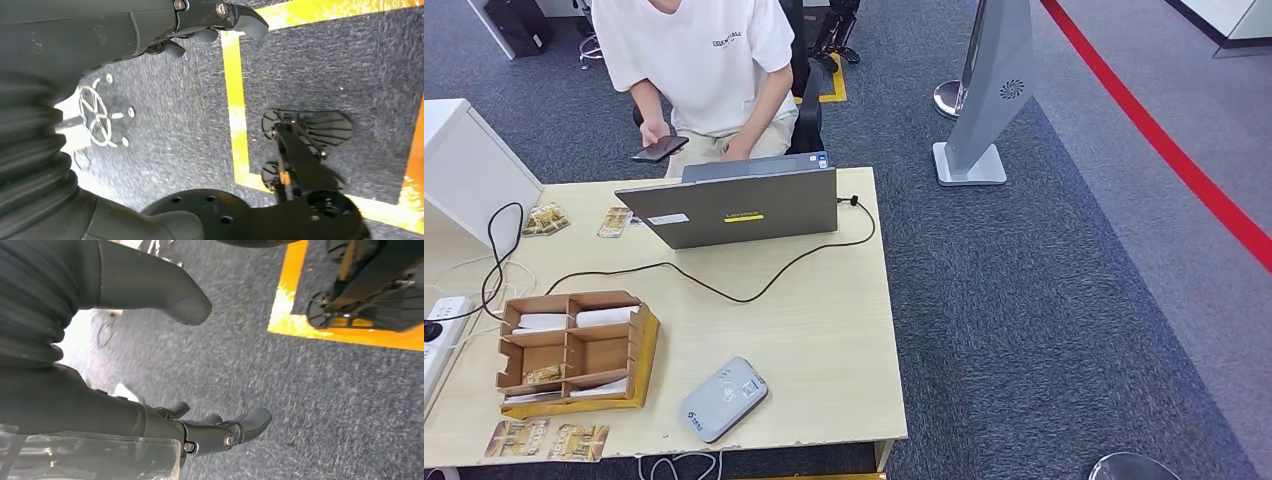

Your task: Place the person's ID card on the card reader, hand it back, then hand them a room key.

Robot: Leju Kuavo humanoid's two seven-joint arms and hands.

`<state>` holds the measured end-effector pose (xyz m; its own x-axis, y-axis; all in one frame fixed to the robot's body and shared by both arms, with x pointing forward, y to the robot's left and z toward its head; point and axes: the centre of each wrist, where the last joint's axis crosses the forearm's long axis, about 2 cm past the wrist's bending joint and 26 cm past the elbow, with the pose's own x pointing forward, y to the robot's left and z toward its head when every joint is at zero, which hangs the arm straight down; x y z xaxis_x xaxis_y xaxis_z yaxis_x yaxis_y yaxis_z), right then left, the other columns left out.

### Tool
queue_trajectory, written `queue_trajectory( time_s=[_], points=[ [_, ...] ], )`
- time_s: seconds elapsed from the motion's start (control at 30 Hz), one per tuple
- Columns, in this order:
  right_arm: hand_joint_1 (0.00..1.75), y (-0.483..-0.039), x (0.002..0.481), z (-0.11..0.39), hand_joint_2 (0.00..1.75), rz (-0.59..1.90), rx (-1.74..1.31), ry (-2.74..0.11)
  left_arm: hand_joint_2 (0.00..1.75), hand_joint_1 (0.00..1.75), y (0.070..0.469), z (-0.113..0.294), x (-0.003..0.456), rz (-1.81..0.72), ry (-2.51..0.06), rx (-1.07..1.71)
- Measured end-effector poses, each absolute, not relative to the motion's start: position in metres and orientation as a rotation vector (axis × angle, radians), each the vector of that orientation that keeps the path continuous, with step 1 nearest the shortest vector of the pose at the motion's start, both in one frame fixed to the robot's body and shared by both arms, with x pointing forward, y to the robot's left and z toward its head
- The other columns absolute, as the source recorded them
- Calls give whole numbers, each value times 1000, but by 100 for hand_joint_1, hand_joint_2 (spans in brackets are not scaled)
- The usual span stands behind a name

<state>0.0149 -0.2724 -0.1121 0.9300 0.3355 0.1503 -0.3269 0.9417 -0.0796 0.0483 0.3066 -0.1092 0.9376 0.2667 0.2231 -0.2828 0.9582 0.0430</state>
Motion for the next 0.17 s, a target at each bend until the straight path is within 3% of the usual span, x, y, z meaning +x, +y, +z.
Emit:
queue_trajectory(
  time_s=[0.03,0.07,0.13,0.17],
  points=[
    [0,-273,14,-112,131,319,-51,-167,175,0,306,-109,46,267,-219,74],
    [0,-274,13,-112,87,299,-48,-171,131,0,306,-110,43,253,-220,72],
    [87,-276,12,-112,0,260,-42,-178,44,87,305,-110,38,226,-221,67],
    [116,-277,12,-112,0,250,-41,-180,0,116,305,-110,37,220,-221,66]
  ],
)
